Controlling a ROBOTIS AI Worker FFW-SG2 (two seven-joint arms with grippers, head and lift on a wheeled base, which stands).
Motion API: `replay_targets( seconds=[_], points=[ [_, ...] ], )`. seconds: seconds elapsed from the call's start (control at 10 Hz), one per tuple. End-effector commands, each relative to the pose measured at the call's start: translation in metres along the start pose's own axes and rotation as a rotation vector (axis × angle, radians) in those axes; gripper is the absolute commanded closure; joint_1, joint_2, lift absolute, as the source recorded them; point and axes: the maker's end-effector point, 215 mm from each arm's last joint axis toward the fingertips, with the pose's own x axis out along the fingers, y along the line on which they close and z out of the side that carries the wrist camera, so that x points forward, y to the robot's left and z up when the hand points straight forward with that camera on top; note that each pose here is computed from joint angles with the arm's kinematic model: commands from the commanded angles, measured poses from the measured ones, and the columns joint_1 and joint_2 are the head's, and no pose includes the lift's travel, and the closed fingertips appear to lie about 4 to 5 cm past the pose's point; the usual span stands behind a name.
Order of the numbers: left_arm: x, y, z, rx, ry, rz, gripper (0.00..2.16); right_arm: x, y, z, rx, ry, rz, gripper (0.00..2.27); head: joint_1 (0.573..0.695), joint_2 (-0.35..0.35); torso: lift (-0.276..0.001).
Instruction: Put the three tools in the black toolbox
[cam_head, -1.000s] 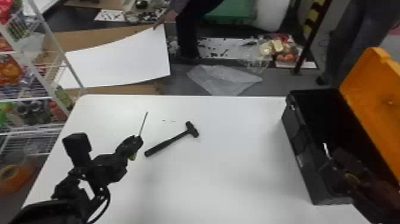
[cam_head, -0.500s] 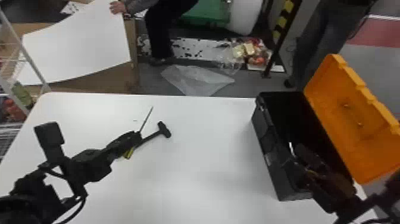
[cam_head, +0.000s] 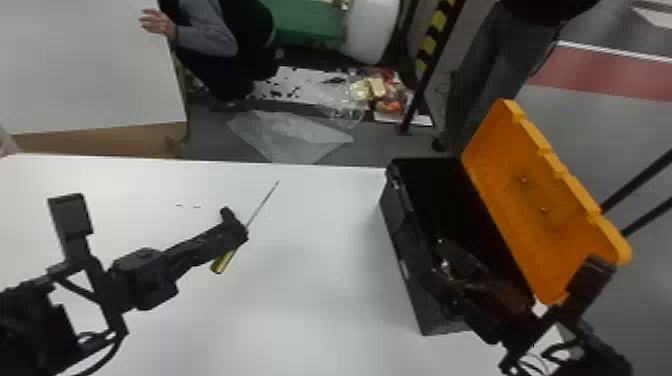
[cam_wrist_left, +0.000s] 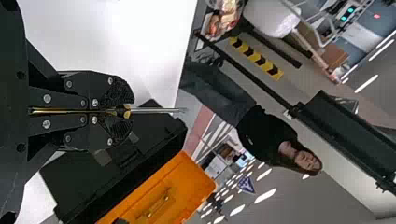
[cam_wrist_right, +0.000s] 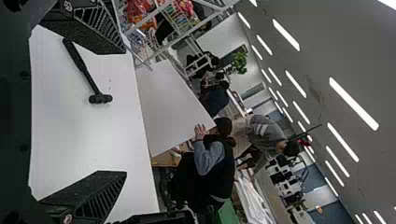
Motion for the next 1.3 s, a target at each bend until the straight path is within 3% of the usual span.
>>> replay_targets(
  seconds=[0.0,0.3,0.6,1.2],
  points=[
    [0.014,-0.021,-0.019,-0.024,0.06,-0.054,1.54,0.009,0.003,-0.008,0.0,0.053,0.005,0.08,0.695,-0.243,-0.055],
    [0.03,-0.06,-0.046,-0.025,0.112,-0.137,1.54,0.026,0.011,-0.023,0.018,0.134,0.023,0.13,0.695,-0.286,-0.055],
    [0.041,-0.079,-0.056,-0.006,0.141,-0.171,1.54,0.046,0.035,-0.04,0.025,0.197,0.052,0.14,0.695,-0.322,-0.055],
    [0.054,-0.103,-0.072,0.02,0.18,-0.206,1.54,0.07,0.055,-0.048,0.021,0.224,0.078,0.14,0.695,-0.291,-0.055]
  ],
)
